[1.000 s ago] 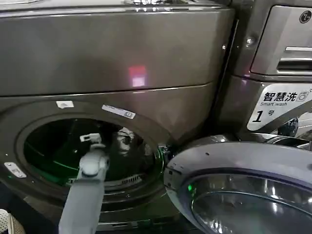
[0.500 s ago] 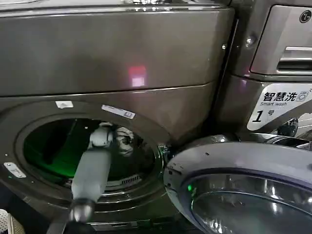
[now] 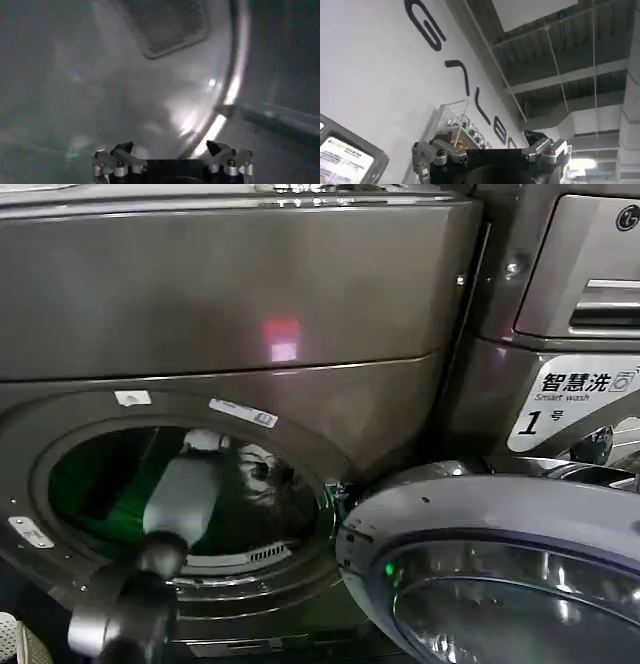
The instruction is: Grasp the clothes from the dryer.
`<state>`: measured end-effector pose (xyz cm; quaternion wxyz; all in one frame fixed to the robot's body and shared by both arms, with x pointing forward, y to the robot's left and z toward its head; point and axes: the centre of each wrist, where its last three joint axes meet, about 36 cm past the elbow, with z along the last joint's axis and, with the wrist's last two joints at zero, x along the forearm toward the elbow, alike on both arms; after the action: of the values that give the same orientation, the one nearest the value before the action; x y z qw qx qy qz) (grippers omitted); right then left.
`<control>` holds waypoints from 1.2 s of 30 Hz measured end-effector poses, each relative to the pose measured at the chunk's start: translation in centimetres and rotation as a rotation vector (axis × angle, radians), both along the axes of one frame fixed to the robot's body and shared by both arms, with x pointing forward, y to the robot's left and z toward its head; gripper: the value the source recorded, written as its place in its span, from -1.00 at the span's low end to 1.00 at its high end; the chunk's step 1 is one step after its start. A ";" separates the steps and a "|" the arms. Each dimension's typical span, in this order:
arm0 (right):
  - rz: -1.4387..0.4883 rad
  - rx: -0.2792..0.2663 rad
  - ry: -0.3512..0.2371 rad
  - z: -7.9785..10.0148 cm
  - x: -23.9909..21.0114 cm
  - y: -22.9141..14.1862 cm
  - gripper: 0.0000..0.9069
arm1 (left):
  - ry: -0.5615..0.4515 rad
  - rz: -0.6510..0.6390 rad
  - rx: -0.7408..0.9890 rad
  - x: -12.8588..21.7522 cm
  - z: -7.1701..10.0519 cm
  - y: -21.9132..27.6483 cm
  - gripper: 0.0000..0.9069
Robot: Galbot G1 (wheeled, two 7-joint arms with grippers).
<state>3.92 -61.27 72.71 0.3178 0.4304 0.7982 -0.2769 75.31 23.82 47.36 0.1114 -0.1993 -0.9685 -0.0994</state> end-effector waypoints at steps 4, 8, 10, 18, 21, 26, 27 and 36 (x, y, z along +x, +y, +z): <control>-0.001 -0.004 0.006 -0.1 0.2 -0.1 1.00 | 0.034 -0.167 0.087 1.0 0.7 0.8 1.00; 0.000 -0.006 0.011 -0.3 0.4 -0.1 1.00 | 0.079 -0.322 0.183 1.8 1.4 1.4 1.00; 0.001 -0.007 0.013 -0.3 0.5 -0.2 1.00 | 0.102 -0.396 0.232 2.0 1.4 1.8 1.00; 0.000 -0.002 0.018 -1.0 0.9 -0.3 1.00 | 0.228 -0.636 0.488 2.6 2.2 1.7 1.00; 0.003 -0.001 0.023 -1.2 1.2 -0.2 1.00 | 0.268 -0.702 0.590 2.7 2.7 2.0 1.00; -0.001 0.004 0.025 -1.5 1.1 -0.1 1.00 | 0.347 -0.779 0.718 2.7 2.2 2.2 1.00; -0.002 0.004 0.025 -1.6 1.1 -0.1 1.00 | 0.362 -0.792 0.738 2.6 2.1 2.3 1.00; 0.000 0.007 0.030 -1.7 1.3 0.0 1.00 | 0.457 -0.886 0.859 2.2 1.0 3.8 1.00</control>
<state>5.17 -61.27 70.97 0.3045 0.4272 0.8038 -0.2804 77.54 27.63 48.33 0.3323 -0.5330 -0.6212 -0.4687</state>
